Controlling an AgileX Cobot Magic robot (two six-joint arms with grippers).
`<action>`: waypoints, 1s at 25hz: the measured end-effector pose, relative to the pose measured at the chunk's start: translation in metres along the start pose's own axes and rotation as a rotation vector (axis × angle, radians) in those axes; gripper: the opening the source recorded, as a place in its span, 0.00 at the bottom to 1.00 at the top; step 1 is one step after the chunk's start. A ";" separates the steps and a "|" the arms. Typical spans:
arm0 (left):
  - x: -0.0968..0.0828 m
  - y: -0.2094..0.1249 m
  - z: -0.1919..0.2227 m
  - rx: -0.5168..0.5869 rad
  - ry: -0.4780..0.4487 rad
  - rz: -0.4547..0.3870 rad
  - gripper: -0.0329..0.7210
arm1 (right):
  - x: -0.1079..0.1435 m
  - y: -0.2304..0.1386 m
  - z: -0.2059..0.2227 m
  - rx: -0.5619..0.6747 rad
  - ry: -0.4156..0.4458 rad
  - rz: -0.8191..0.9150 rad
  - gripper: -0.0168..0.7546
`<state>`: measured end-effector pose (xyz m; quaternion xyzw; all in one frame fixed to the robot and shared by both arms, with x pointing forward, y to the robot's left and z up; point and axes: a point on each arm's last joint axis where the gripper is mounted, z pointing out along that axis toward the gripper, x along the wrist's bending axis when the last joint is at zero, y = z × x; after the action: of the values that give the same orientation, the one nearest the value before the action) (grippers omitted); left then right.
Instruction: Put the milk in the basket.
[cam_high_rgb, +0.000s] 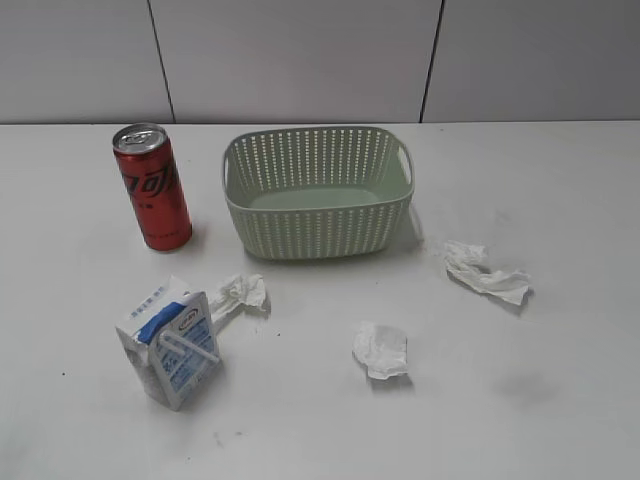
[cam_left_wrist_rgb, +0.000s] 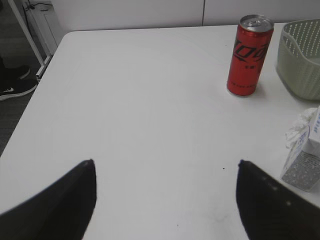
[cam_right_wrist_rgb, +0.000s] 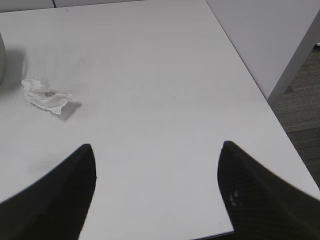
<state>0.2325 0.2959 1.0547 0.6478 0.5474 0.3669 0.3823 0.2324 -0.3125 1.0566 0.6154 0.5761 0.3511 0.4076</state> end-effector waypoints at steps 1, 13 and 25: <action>0.000 0.000 0.000 0.000 0.000 0.002 0.91 | 0.000 0.000 0.000 0.000 0.000 0.000 0.78; 0.000 0.001 0.001 0.010 -0.002 0.000 0.89 | 0.000 0.000 0.000 0.000 0.000 0.000 0.78; -0.003 0.065 0.074 0.201 -0.157 -0.097 0.86 | 0.000 0.000 0.000 0.000 0.000 0.000 0.78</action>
<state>0.3258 0.2791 1.0806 0.6822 0.5805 0.2396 0.3746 0.2324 -0.3125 1.0566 0.6154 0.5761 0.3511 0.4076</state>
